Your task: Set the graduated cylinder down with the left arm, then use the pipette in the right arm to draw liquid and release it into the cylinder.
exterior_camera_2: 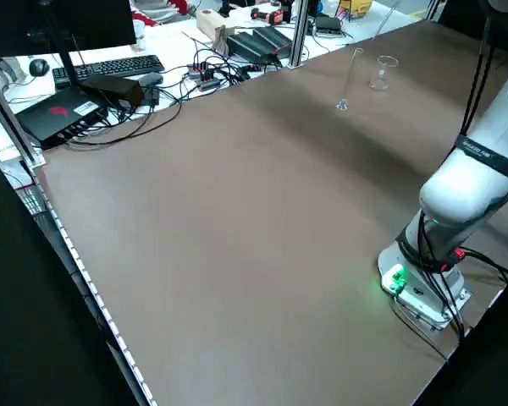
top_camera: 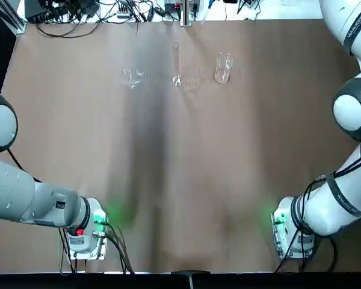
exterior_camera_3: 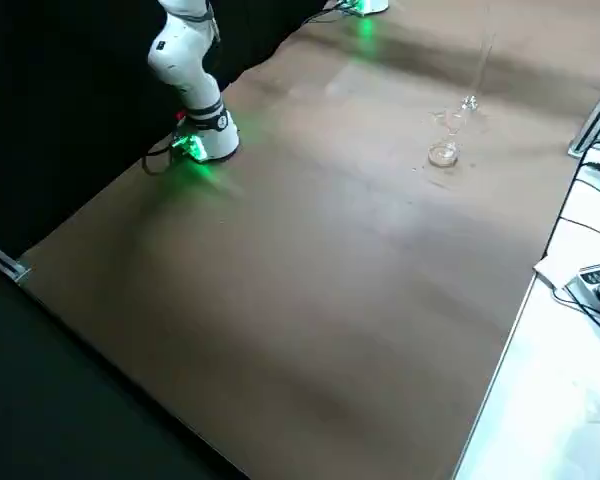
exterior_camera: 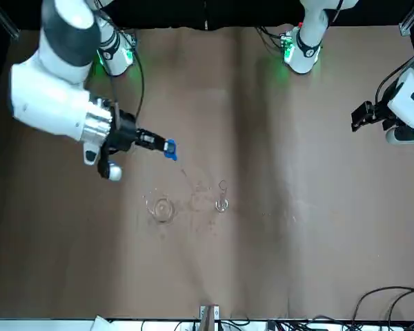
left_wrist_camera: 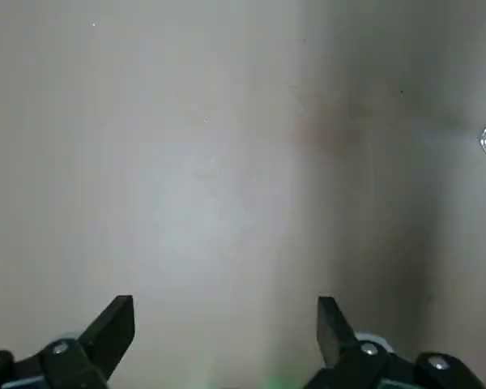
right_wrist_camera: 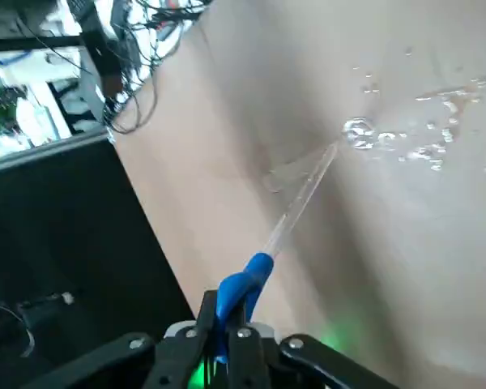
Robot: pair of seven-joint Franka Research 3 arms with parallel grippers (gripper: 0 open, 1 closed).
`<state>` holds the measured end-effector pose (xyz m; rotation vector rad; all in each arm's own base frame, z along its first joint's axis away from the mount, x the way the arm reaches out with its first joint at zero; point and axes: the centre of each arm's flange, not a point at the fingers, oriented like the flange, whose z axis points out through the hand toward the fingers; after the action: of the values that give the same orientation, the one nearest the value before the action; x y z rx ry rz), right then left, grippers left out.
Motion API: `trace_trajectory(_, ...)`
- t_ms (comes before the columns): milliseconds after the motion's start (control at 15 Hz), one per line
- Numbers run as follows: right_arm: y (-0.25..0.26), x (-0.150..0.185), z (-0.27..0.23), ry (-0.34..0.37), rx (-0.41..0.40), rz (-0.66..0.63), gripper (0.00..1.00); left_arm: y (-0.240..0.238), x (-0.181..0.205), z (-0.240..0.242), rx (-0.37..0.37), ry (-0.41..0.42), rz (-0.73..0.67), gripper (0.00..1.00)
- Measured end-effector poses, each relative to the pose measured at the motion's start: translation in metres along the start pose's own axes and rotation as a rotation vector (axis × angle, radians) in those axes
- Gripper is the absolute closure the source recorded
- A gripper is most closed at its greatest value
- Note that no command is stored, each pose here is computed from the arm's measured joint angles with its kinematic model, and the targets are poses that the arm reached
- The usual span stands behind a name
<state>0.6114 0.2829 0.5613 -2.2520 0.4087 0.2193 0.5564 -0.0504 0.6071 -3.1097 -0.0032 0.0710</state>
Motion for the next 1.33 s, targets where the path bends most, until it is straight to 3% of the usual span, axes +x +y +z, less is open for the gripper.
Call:
trace_trajectory(200, 0.029, 0.021, -0.026, -0.043, -0.023, -0.056, 0.93, 0.0, 0.0, 0.0, 0.0, 0.0, 0.0, 0.0)
trace_trajectory(733, 0.104, 0.071, -0.046, -0.051, -0.061, -0.179, 0.93, 0.001, 0.004, 0.005, 0.0, -0.001, 0.0, 0.0)
trace_trajectory(1333, 0.159, 0.098, -0.045, -0.105, -0.097, -0.251, 0.93, 0.001, 0.005, 0.005, 0.0, 0.001, 0.0, 0.0)
